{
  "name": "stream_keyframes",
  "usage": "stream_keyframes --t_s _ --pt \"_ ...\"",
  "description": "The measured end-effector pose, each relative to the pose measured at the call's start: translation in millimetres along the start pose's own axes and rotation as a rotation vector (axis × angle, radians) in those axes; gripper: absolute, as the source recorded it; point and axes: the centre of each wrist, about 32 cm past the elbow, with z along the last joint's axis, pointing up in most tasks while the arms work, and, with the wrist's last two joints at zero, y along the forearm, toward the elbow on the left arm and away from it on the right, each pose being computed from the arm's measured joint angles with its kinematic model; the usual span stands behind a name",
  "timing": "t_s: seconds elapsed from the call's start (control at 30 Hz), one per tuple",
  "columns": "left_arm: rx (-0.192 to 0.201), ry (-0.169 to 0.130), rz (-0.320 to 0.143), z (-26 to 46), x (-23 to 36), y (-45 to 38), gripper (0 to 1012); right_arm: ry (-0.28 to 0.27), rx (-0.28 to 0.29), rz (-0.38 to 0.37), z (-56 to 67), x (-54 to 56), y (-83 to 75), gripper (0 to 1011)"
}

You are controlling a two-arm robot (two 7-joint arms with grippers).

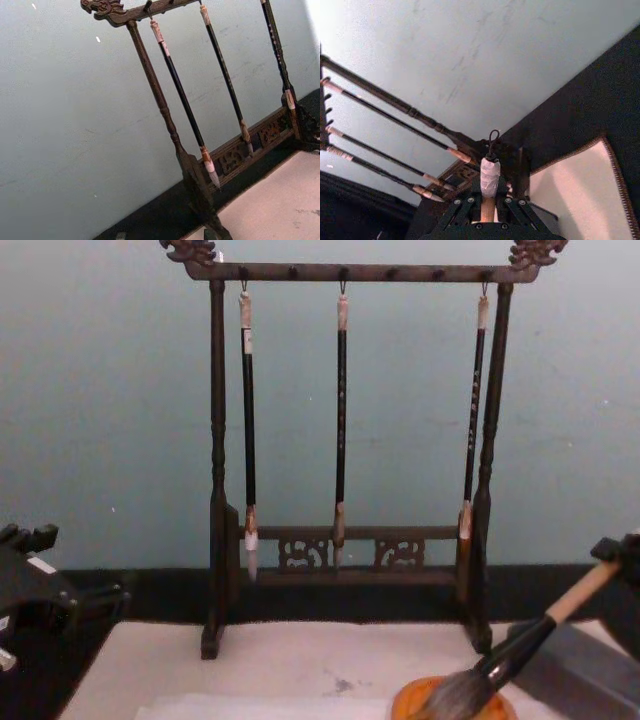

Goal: Pick up the brush from the inkstone, write on the paper, then place the brush back to its original position.

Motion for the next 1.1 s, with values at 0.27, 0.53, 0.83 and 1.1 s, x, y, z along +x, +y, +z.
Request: stream_keyframes --t_s 0.27,0.53,0.83,1.1 --pt "0.000 0.000 0.000 0.0 0.0 0.0 1010 -0.061 -0.026 0.002 8.7 -6.6 -9.8 171" --pt "0.000 0.000 0.000 0.0 0.0 0.0 1010 -0.200 -0.030 0.019 19.1 -21.3 -24.1 171" --pt "0.000 0.000 0.000 0.0 0.0 0.0 1010 -0.293 -0.034 0.073 22.4 -32.7 -27.5 171" --pt "0.000 0.000 0.000 0.0 0.0 0.0 1010 -0.369 -0.023 0.114 28.6 -46.3 -24.1 171"
